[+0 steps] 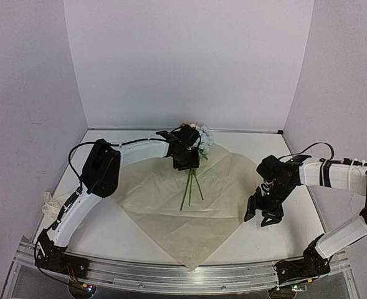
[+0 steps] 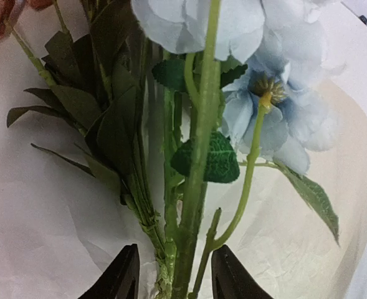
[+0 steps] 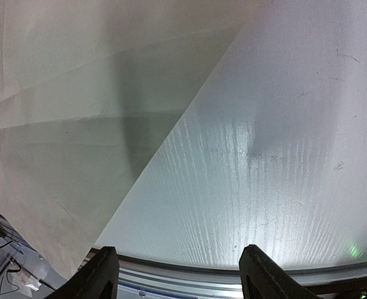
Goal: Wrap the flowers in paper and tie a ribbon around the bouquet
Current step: Place the fake flower on the flattened wrapping paper, then pick up the bottom corner of the flattened wrapping paper from the center of the board.
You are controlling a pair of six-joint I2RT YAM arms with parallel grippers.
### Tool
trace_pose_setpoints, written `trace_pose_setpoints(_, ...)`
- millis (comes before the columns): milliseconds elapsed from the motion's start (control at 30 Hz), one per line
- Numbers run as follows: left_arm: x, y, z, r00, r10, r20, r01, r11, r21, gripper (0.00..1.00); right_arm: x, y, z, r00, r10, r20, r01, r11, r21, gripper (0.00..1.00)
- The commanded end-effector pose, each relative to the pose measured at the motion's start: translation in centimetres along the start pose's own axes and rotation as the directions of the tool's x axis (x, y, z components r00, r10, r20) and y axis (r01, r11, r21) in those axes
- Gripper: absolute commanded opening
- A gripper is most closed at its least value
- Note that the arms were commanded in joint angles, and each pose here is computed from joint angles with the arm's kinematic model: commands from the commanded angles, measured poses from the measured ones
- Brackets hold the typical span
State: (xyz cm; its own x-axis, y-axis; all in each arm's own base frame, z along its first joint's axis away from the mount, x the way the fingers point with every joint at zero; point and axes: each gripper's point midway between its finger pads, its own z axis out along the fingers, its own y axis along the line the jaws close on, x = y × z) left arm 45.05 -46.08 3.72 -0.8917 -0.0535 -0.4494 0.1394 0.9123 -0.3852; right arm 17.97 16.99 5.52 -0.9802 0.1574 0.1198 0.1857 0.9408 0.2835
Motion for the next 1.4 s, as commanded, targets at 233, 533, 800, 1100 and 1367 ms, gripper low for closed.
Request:
trace_pose_setpoints(233, -3.8, -2.1, -9.5, 0.986, -0.005, 0.164, -0.007, 0.998, 0.070, 0.64, -1.8, 1.5, -1.5, 0.997, -0.058, 0.045, 0.058, 0.998, -0.007, 0.69)
trace_pose_setpoints(533, -0.6, 4.3, -15.4, 0.984, -0.058, 0.170, 0.056, 0.998, 0.015, 0.71, 0.9, 1.8, -1.7, 0.923, -0.378, 0.069, 0.378, 0.926, 0.008, 0.75)
trace_pose_setpoints(800, 2.3, 9.0, -18.7, 0.986, -0.049, 0.160, 0.051, 0.999, -0.009, 0.71, 3.3, 2.7, 0.5, 0.541, -0.810, 0.224, 0.812, 0.573, 0.112, 0.75)
trace_pose_setpoints(1100, 2.7, 12.4, -20.9, 0.980, -0.073, 0.185, 0.073, 0.997, 0.004, 0.71, 4.4, 4.9, 3.5, -0.063, -0.973, 0.223, 0.936, 0.020, 0.351, 0.82)
trace_pose_setpoints(1367, 2.6, 13.8, -22.1, 0.976, -0.081, 0.200, 0.082, 0.997, 0.004, 0.71, 5.9, 9.0, 5.9, -0.448, -0.892, 0.056, 0.790, -0.366, 0.493, 0.85)
